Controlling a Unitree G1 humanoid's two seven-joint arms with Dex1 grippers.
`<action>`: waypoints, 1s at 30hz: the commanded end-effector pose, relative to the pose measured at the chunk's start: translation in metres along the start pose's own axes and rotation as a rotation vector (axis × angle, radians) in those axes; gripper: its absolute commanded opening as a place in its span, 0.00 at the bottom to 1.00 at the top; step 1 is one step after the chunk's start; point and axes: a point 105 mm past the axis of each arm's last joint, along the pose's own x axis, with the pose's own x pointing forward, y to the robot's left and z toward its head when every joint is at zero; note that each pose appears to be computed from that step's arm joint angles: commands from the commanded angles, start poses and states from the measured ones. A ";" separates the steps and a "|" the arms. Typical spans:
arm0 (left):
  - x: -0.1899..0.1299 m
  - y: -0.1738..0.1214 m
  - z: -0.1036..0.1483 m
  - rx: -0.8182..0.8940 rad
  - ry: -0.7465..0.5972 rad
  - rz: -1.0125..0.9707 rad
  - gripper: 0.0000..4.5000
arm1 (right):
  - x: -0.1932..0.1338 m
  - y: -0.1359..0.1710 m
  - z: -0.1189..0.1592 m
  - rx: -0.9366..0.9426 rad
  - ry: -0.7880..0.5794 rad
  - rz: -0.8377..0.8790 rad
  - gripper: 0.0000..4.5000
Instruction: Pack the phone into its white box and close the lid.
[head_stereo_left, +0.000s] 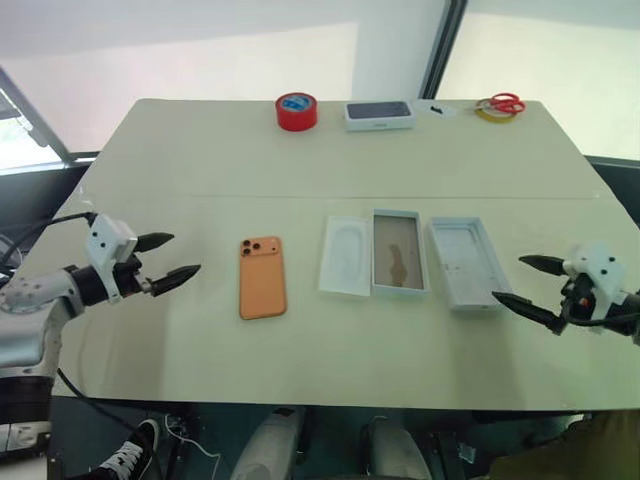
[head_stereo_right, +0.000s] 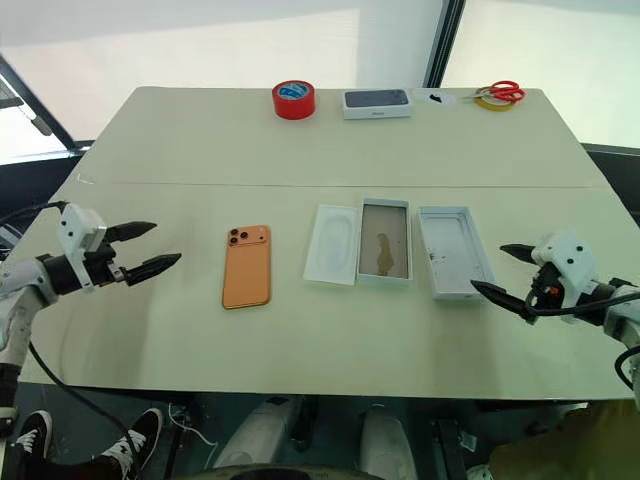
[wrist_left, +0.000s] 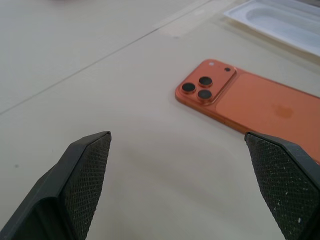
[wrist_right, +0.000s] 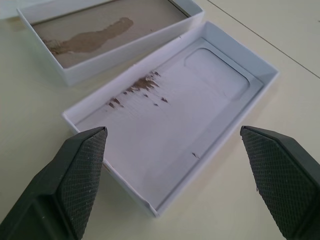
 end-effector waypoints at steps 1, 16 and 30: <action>-0.009 0.007 0.013 0.025 -0.041 0.037 1.00 | -0.016 -0.016 0.004 -0.033 0.001 -0.054 0.99; 0.005 0.002 0.013 0.045 -0.043 0.014 1.00 | -0.017 -0.022 -0.002 -0.049 0.017 -0.085 0.99; 0.043 -0.018 0.035 0.039 -0.097 -0.013 1.00 | -0.009 -0.017 0.015 -0.077 -0.022 -0.065 0.99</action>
